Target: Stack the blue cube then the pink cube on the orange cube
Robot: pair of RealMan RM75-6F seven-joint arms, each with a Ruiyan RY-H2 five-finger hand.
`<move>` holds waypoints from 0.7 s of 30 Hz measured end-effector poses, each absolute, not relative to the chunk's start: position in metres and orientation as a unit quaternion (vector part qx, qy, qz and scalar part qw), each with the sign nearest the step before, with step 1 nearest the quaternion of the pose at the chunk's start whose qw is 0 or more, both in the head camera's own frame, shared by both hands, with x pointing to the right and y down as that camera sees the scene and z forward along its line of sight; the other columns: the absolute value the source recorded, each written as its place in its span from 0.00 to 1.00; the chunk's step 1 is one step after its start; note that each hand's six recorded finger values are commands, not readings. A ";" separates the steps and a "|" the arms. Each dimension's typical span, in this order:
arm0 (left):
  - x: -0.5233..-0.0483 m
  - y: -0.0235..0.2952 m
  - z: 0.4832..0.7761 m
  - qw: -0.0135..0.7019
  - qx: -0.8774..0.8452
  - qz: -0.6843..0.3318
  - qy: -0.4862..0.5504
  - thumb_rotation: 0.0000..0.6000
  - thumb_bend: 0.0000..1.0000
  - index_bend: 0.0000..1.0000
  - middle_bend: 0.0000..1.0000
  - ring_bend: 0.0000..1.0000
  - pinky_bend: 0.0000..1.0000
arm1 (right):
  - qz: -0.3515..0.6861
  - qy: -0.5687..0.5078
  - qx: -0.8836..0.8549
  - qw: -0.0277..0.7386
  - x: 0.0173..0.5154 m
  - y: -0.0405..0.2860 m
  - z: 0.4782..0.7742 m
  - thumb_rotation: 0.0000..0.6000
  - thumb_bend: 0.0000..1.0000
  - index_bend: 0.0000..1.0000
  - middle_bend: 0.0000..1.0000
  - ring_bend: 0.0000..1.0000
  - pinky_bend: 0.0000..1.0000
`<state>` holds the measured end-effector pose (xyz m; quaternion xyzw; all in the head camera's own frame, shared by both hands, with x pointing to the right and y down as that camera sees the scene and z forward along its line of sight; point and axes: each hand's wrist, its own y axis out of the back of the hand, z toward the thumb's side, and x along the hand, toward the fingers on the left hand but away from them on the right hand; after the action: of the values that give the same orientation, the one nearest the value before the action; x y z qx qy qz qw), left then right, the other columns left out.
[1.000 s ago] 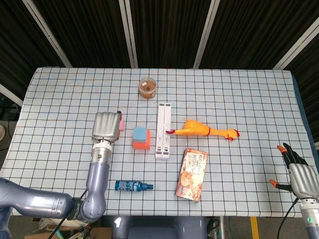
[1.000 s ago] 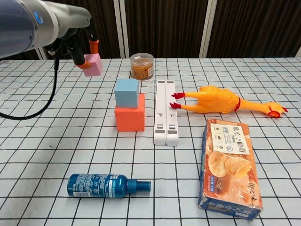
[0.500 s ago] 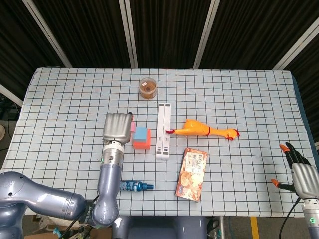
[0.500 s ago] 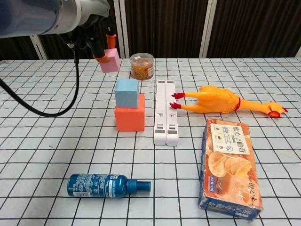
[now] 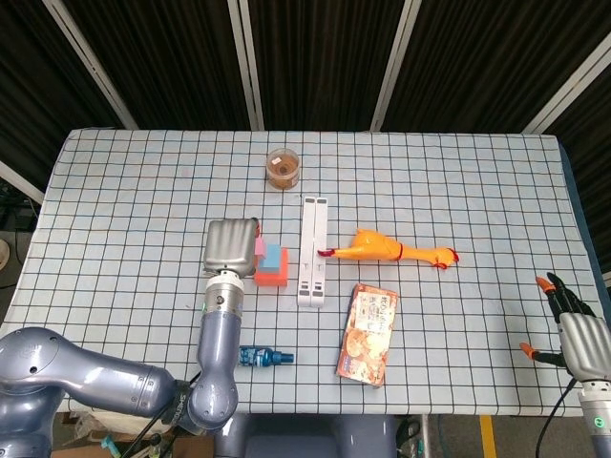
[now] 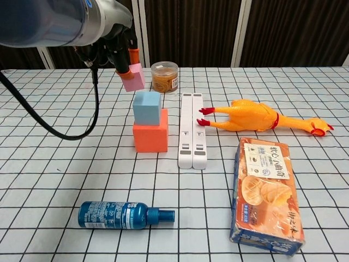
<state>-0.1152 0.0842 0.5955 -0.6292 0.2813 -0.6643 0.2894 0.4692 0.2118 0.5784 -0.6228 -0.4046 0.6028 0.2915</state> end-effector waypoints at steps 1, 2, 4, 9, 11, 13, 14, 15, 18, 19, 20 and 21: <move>-0.115 0.084 0.597 0.289 -0.629 -0.666 0.279 1.00 0.40 0.42 0.92 0.73 0.74 | 0.603 -0.405 -0.622 0.291 0.470 0.212 0.578 1.00 0.04 0.10 0.05 0.15 0.25; -0.115 0.084 0.598 0.289 -0.628 -0.667 0.278 1.00 0.40 0.42 0.92 0.73 0.74 | 0.604 -0.405 -0.622 0.291 0.470 0.212 0.579 1.00 0.04 0.10 0.05 0.15 0.25; -0.114 0.083 0.599 0.290 -0.627 -0.668 0.276 1.00 0.40 0.42 0.92 0.73 0.74 | 0.604 -0.405 -0.622 0.291 0.470 0.212 0.579 1.00 0.04 0.10 0.05 0.15 0.25; -0.110 0.081 0.602 0.299 -0.626 -0.669 0.267 1.00 0.40 0.42 0.92 0.73 0.74 | 0.604 -0.404 -0.622 0.291 0.470 0.212 0.579 1.00 0.04 0.10 0.05 0.15 0.25; -0.108 0.081 0.602 0.301 -0.626 -0.670 0.262 1.00 0.41 0.42 0.92 0.73 0.74 | 0.605 -0.404 -0.622 0.291 0.470 0.212 0.579 1.00 0.04 0.10 0.05 0.15 0.25; -0.106 0.081 0.601 0.306 -0.625 -0.672 0.255 1.00 0.41 0.43 0.92 0.73 0.74 | 0.604 -0.404 -0.622 0.291 0.470 0.212 0.579 1.00 0.04 0.10 0.05 0.15 0.25; -0.106 0.080 0.601 0.309 -0.623 -0.673 0.253 1.00 0.41 0.43 0.92 0.73 0.74 | 0.604 -0.404 -0.622 0.291 0.470 0.212 0.579 1.00 0.04 0.10 0.05 0.15 0.25; -0.106 0.080 0.601 0.314 -0.620 -0.675 0.249 1.00 0.41 0.43 0.92 0.73 0.74 | 0.604 -0.404 -0.622 0.291 0.470 0.212 0.579 1.00 0.04 0.10 0.05 0.15 0.25; -0.104 0.079 0.599 0.322 -0.614 -0.678 0.243 1.00 0.41 0.43 0.92 0.73 0.74 | 0.604 -0.404 -0.622 0.291 0.470 0.212 0.579 1.00 0.04 0.10 0.05 0.15 0.25; -0.104 0.079 0.599 0.322 -0.614 -0.679 0.241 1.00 0.41 0.43 0.92 0.73 0.74 | 0.604 -0.404 -0.622 0.291 0.470 0.212 0.579 1.00 0.04 0.10 0.05 0.15 0.25; -0.104 0.079 0.599 0.323 -0.614 -0.679 0.240 1.00 0.41 0.43 0.92 0.73 0.74 | 0.604 -0.404 -0.622 0.291 0.470 0.212 0.579 1.00 0.04 0.10 0.05 0.15 0.25; -0.103 0.079 0.599 0.325 -0.613 -0.680 0.237 1.00 0.41 0.43 0.92 0.73 0.74 | 0.604 -0.404 -0.622 0.292 0.470 0.212 0.579 1.00 0.04 0.10 0.05 0.15 0.25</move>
<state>-0.1031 0.0791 0.5987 -0.6129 0.2370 -0.6799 0.3254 0.4699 0.2115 0.5787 -0.6221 -0.4045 0.6036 0.2917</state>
